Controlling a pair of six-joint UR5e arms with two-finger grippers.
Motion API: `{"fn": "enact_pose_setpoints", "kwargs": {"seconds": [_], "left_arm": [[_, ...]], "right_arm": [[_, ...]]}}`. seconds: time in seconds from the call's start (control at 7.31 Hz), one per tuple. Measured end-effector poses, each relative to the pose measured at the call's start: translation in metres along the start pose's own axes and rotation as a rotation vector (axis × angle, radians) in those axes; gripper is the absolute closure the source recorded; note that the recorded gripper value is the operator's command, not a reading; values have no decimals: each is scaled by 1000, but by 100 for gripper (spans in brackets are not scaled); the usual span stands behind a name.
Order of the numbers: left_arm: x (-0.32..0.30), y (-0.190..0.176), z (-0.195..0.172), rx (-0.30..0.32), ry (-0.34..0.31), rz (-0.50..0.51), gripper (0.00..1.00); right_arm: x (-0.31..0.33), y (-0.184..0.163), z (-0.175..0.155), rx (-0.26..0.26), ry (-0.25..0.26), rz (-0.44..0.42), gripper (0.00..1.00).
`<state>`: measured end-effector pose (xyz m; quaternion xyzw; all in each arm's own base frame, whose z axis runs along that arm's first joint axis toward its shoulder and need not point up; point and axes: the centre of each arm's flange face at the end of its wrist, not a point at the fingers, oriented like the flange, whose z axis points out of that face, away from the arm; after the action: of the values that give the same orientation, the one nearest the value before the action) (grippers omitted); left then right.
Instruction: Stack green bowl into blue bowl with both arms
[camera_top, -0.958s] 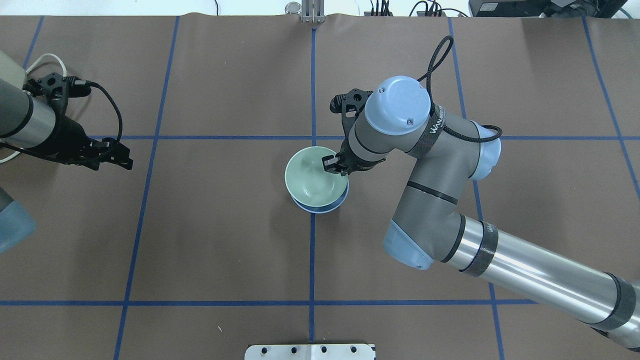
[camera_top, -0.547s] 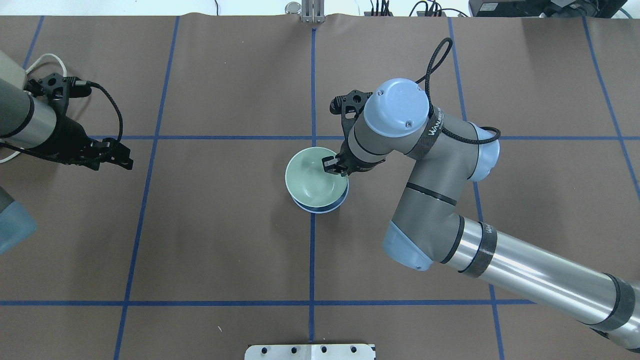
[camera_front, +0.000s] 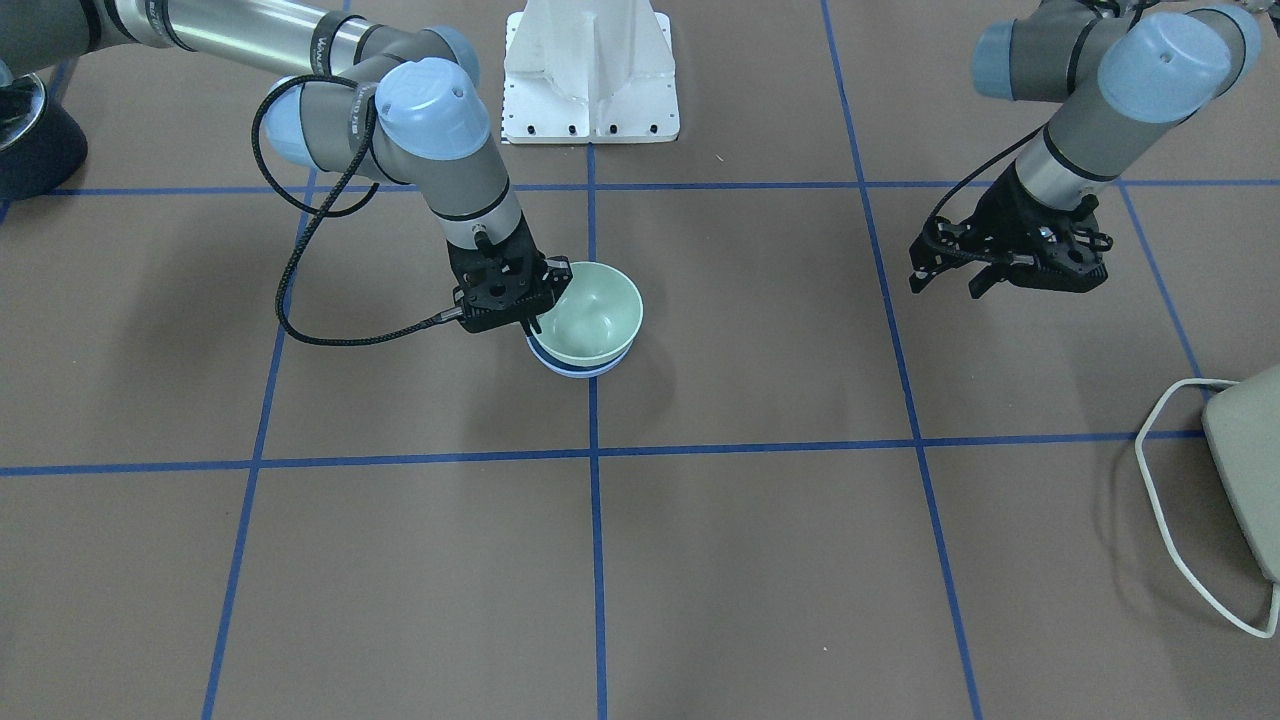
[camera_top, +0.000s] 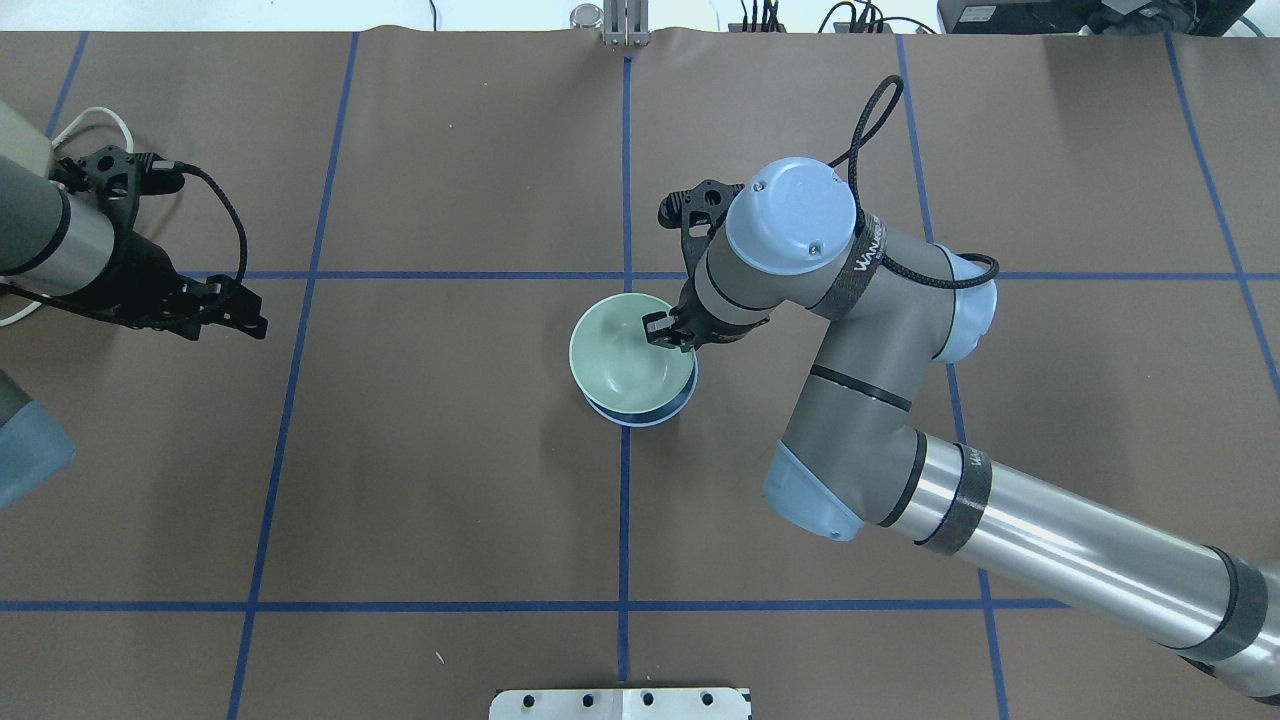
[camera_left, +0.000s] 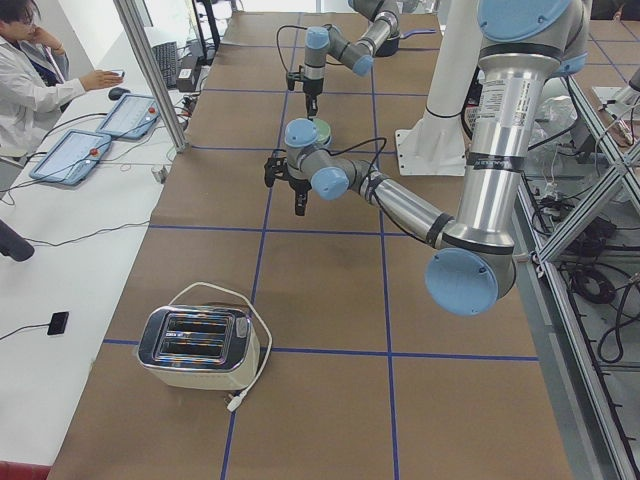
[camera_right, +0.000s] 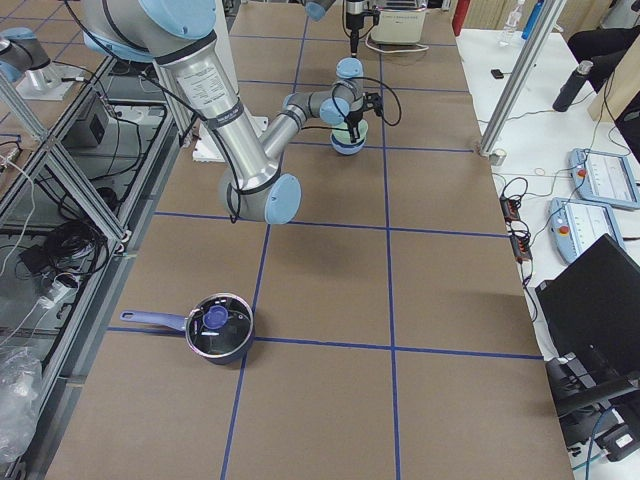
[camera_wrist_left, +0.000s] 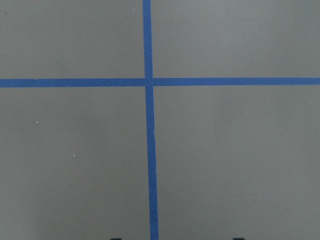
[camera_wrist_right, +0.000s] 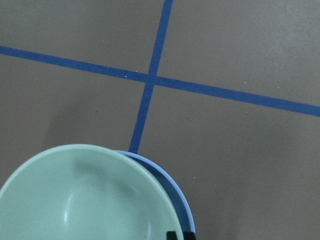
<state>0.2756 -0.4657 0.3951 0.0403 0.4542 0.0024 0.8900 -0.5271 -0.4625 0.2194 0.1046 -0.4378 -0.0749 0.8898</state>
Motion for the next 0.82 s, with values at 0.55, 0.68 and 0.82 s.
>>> {"fn": "enact_pose_setpoints", "kwargs": {"seconds": [0.55, 0.68, 0.82], "left_arm": [[-1, 0, 1, 0, -2, -1, 21], [0, -1, 1, 1, -2, -1, 21], [0, -1, 1, 1, -1, 0, 21]], "right_arm": [[2, 0, 2, 3, 6, 0, 97], [3, 0, 2, 2, 7, 0, 96], [3, 0, 2, 3, 7, 0, 90]]}}
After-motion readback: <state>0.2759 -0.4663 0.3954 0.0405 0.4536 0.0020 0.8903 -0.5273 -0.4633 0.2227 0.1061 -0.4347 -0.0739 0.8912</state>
